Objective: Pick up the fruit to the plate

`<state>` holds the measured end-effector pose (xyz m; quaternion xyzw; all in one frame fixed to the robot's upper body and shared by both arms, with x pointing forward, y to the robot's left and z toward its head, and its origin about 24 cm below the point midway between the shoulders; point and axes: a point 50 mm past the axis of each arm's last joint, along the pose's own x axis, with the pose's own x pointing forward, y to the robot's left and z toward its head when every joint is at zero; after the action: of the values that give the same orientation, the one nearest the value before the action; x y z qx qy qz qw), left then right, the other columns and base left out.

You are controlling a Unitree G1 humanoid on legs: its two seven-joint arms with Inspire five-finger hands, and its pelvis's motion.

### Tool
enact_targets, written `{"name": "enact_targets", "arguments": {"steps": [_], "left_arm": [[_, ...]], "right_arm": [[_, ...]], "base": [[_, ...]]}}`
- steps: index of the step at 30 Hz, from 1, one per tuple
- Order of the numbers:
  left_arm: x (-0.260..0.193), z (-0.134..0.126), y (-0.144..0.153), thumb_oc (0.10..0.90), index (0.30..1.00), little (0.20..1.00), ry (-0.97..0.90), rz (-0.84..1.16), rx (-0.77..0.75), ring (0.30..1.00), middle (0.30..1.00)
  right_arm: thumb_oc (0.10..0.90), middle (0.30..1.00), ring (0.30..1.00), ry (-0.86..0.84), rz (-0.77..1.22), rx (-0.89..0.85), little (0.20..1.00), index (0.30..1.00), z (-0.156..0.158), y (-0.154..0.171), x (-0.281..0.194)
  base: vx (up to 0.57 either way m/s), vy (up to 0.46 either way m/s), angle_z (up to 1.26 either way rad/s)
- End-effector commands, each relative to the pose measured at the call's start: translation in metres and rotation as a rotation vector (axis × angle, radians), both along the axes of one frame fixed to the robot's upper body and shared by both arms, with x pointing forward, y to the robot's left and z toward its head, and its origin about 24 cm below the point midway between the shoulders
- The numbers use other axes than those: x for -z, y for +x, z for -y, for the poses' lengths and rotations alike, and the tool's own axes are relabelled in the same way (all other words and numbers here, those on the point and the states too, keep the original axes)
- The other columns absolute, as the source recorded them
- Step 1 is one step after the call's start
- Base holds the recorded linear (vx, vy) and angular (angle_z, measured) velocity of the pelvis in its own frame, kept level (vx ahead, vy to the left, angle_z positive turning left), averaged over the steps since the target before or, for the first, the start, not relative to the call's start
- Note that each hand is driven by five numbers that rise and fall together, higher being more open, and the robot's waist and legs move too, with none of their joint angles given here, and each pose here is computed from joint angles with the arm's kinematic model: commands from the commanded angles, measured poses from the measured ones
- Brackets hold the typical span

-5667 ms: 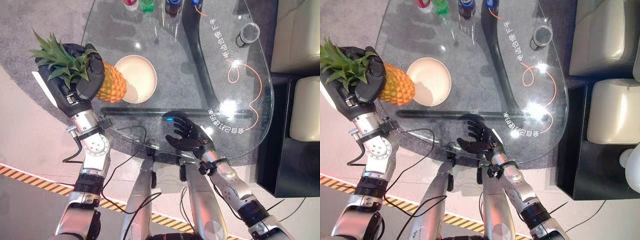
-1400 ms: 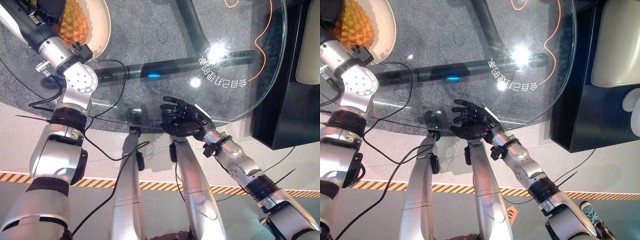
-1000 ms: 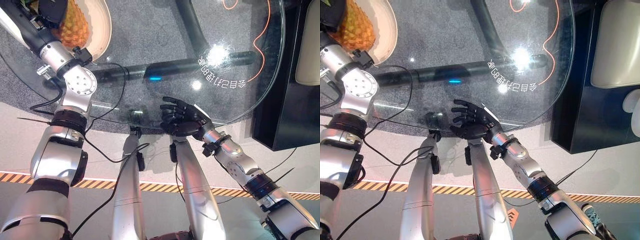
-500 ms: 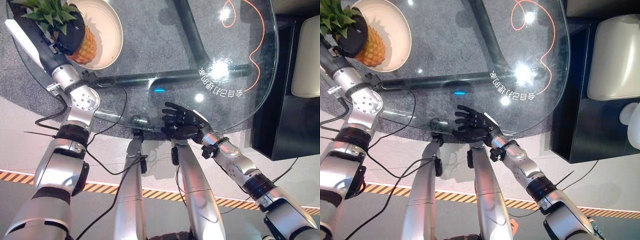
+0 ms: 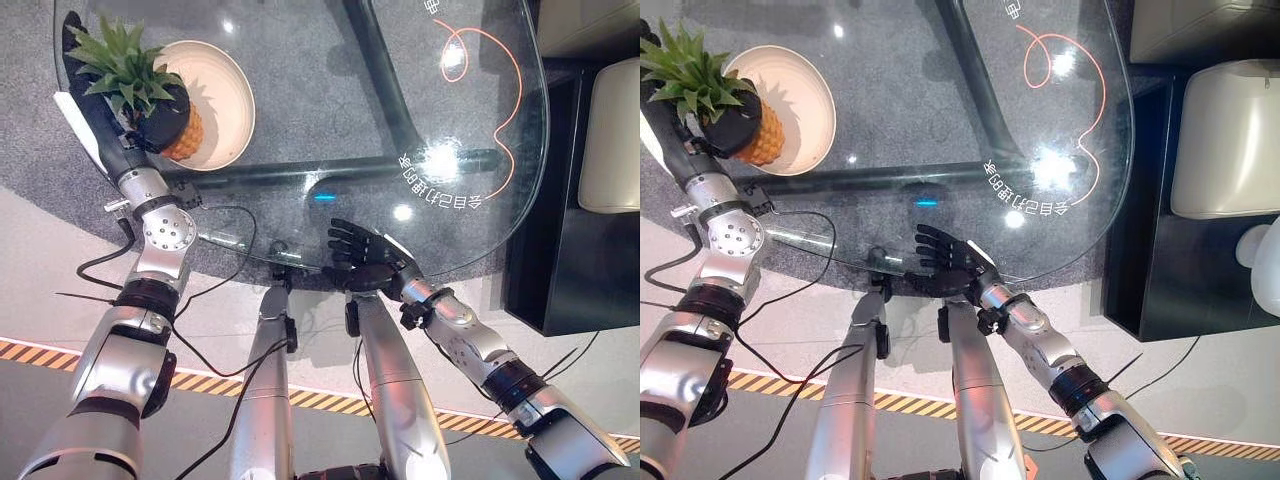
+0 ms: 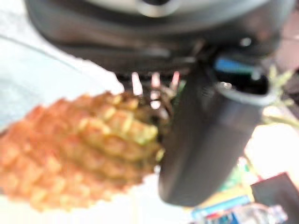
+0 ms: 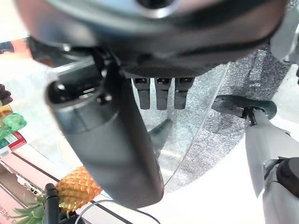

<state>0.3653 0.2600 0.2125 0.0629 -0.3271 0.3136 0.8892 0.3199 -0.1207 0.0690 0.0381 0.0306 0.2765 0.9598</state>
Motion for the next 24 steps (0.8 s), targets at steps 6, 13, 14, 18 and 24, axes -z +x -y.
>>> {"name": "enact_targets", "arguments": {"steps": [6,13,14,18,24], "left_arm": [[0.012,-0.033,-0.010,0.800,0.900,0.900,-0.218,0.013,0.016,0.900,0.900],[0.023,-0.045,-0.015,0.800,0.900,0.900,-0.290,-0.003,0.037,0.900,0.900],[0.024,-0.045,-0.015,0.800,0.900,0.900,-0.293,-0.004,0.039,0.900,0.900],[0.037,-0.048,-0.019,0.800,0.900,0.900,-0.328,-0.028,0.049,0.900,0.900],[0.057,-0.050,-0.022,0.800,0.900,0.900,-0.408,-0.062,0.115,0.900,0.900]], "right_arm": [[0.800,0.900,0.900,0.107,0.071,-0.029,0.900,0.900,-0.006,-0.015,-0.009],[0.800,0.900,0.900,0.113,0.062,-0.024,0.900,0.900,-0.006,-0.020,-0.006],[0.800,0.900,0.900,0.113,0.063,-0.023,0.900,0.900,-0.007,-0.020,-0.006],[0.800,0.900,0.900,0.120,0.063,-0.015,0.900,0.900,-0.005,-0.023,-0.003],[0.800,0.900,0.900,0.131,0.059,-0.007,0.900,0.900,-0.003,-0.026,0.000]], "base": [[0.00,-0.049,-0.01],[0.00,-0.014,0.00],[0.00,0.000,0.00],[0.00,0.000,0.00],[0.00,0.000,0.00]]}}
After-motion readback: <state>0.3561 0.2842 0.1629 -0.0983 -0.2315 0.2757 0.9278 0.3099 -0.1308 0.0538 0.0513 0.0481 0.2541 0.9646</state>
